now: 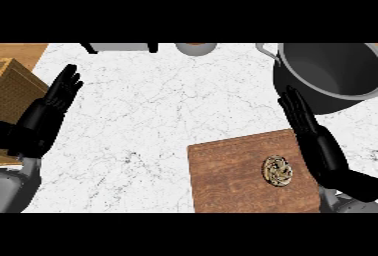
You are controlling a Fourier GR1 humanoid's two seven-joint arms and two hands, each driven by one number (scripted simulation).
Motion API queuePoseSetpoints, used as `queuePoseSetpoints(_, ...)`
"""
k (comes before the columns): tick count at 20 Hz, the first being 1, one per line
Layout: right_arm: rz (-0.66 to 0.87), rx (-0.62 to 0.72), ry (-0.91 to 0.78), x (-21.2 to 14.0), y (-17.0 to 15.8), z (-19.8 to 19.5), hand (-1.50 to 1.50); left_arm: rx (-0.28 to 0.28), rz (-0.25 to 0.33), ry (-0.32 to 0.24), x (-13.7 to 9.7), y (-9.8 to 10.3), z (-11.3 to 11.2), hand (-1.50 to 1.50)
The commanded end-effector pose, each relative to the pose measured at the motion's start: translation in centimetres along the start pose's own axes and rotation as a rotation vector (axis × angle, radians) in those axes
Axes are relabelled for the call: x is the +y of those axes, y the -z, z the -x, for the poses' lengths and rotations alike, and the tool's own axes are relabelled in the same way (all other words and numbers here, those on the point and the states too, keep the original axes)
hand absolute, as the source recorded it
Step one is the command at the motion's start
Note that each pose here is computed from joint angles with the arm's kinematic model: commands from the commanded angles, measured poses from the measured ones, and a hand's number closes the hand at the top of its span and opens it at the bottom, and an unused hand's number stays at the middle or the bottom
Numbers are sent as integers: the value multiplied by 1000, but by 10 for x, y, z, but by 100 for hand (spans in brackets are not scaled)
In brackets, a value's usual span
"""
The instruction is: Pick the cupcake from the cutting board and place it in the pot
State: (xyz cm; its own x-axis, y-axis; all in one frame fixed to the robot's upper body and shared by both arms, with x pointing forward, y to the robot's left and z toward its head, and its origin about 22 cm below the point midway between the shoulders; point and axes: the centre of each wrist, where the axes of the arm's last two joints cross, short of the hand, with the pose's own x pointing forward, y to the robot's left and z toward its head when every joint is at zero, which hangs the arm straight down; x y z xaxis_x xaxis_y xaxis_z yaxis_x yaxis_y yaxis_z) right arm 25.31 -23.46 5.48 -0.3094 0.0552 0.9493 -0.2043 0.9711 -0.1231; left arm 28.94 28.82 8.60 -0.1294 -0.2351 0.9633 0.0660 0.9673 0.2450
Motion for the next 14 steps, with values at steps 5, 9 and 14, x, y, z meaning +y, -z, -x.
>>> queuePoseSetpoints(5,-77,-599,-80,-77,7,-64,150,15,-176,-107,-24,-28,36,0)
queuePoseSetpoints(9,369,-315,-436,-153,-56,-15,-150,34,-214,-178,-43,-38,48,0)
queuePoseSetpoints(14,202,-626,-265,-121,-106,6,-150,-3,-223,-179,-65,-41,52,0)
